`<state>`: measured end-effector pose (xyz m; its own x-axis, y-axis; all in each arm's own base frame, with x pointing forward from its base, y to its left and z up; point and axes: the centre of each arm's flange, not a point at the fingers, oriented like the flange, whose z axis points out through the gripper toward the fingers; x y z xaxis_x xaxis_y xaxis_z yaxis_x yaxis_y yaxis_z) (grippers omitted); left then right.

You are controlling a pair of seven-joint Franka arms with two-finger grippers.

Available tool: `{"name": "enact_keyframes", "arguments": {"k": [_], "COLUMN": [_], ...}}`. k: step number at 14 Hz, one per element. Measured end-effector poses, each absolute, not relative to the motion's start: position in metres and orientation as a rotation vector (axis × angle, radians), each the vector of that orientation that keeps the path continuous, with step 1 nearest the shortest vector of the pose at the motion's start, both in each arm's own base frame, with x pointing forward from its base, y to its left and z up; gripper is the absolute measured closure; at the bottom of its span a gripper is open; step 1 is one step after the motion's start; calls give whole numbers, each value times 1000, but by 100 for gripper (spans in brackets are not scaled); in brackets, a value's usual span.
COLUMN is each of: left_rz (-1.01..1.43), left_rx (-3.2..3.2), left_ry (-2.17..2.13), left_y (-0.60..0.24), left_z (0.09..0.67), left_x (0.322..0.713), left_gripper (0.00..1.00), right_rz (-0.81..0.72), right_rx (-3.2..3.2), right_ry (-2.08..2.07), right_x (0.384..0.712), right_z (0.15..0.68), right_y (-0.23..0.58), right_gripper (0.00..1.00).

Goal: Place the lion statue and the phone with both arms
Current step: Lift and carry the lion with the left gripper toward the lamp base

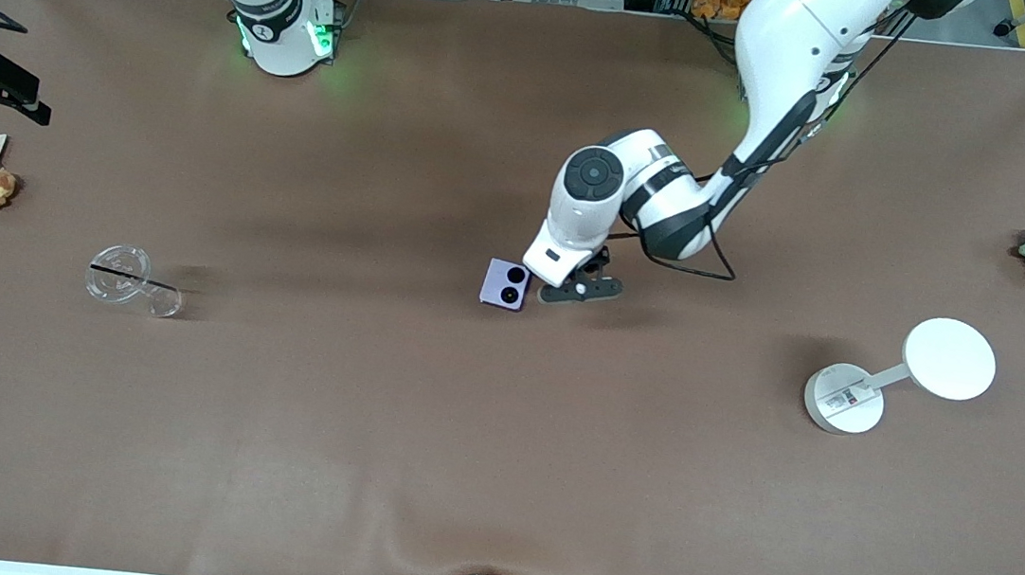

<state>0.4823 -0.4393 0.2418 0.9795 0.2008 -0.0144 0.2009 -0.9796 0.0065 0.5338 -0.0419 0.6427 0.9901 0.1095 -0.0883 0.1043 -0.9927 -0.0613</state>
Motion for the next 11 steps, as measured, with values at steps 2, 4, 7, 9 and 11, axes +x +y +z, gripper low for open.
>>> {"name": "enact_keyframes", "arguments": {"k": [2,4,7,9,11], "left_rz": [-17,-10,-24,-55,-92], "left_rx": [3148,3165,3186,3202,3215], "left_ry": [312,307,270,216,158], "left_y": [-408,-376,-331,-296,-260], "left_z": [262,279,286,281,273], "left_x": [505,527,549,560,568], "left_gripper": [64,64,64,64,64], "right_rz": [143,145,146,147,147], "right_rx": [-3077,-3077,-3077,-3077,-3077], "right_ry": [-165,-164,-164,-164,-161], "right_x": [534,534,534,535,535], "right_z": [642,642,641,641,641], "right_y": [-42,-42,-42,-43,-43], "right_gripper": [0,0,0,0,0]}}
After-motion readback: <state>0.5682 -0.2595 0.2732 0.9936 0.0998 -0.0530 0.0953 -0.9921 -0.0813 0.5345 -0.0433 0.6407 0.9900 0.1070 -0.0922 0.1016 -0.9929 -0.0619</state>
